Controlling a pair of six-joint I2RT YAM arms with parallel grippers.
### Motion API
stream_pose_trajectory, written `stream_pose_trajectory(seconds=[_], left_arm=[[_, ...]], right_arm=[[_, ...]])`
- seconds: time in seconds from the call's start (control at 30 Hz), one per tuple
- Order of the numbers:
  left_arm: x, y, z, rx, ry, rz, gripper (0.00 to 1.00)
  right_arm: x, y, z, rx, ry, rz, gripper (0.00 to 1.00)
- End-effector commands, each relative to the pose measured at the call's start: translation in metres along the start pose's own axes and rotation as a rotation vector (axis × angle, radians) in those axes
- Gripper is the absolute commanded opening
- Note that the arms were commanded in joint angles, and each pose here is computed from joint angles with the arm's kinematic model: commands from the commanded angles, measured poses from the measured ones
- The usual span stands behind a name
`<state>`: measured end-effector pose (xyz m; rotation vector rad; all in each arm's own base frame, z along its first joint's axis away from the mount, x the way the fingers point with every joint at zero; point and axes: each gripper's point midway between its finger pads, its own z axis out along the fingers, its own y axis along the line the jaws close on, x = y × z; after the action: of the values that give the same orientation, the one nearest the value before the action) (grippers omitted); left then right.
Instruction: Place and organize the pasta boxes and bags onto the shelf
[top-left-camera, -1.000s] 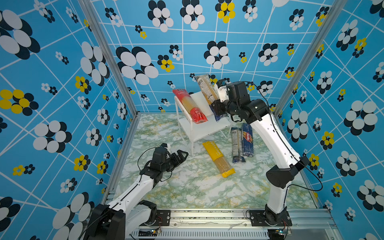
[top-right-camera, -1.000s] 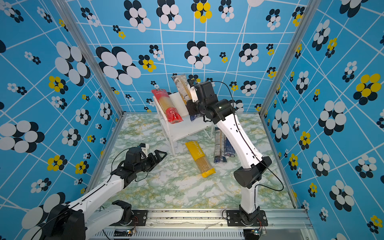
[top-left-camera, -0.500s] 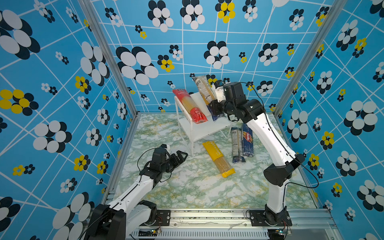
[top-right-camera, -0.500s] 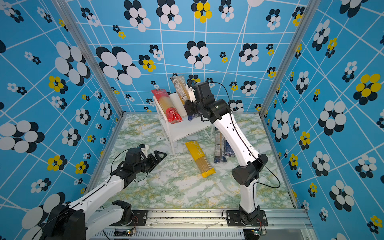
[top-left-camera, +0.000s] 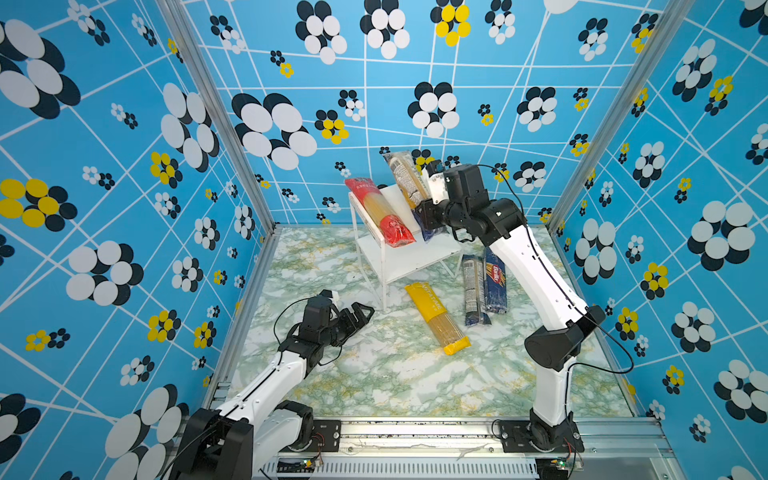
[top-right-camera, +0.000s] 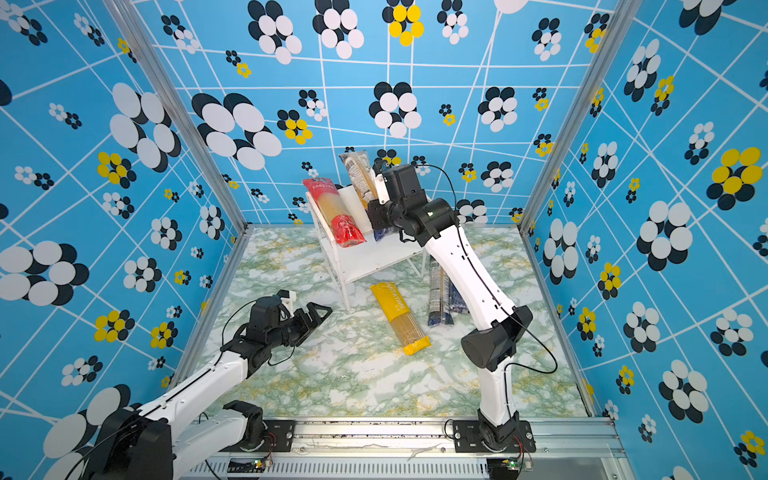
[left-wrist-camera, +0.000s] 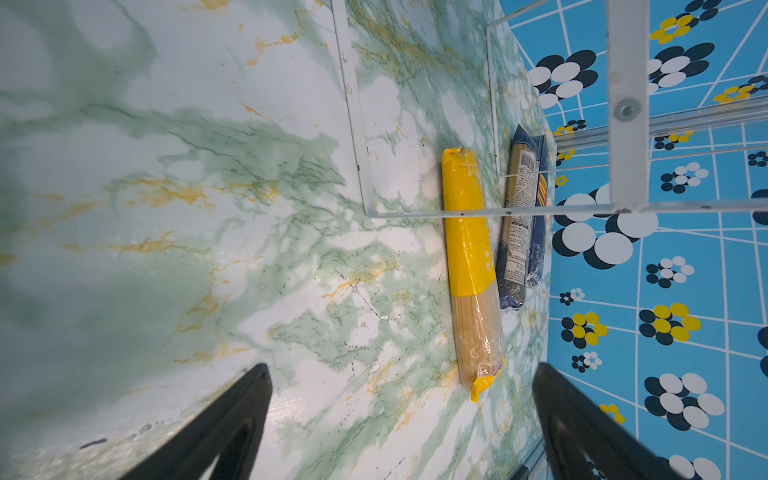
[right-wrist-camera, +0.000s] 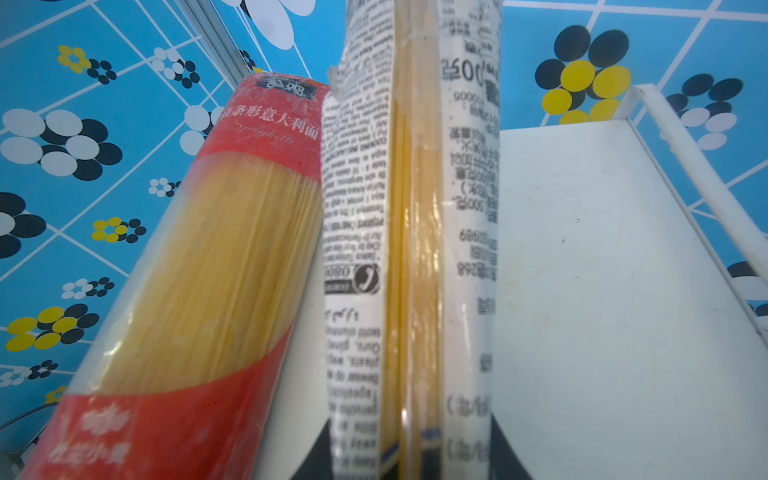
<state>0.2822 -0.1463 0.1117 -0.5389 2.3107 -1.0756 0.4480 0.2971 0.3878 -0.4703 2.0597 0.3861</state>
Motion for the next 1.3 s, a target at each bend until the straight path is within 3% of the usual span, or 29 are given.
stream_pose_trajectory(seconds=[0.0,0.43,0.67,1.27], left_arm=[[-0.001,0.000,-0.001,0.010,0.000,0.019,0.99],[-0.003,-0.003,-0.001,0.014,0.001,0.020,0.99],[-0.003,-0.004,-0.002,0.014,0.002,0.018,0.99],[0.000,0.002,-0.003,0.005,0.001,0.013,0.99]], right_arm=[[-0.057,0.004,-0.021,-0.024,-0.209,0.005,0.07],[-0.050,0.004,-0.016,-0.025,-0.184,-0.007,0.17],[-0.047,0.004,-0.014,-0.027,-0.169,-0.012,0.28],[-0.037,0.004,-0.005,-0.025,-0.135,-0.011,0.35]])
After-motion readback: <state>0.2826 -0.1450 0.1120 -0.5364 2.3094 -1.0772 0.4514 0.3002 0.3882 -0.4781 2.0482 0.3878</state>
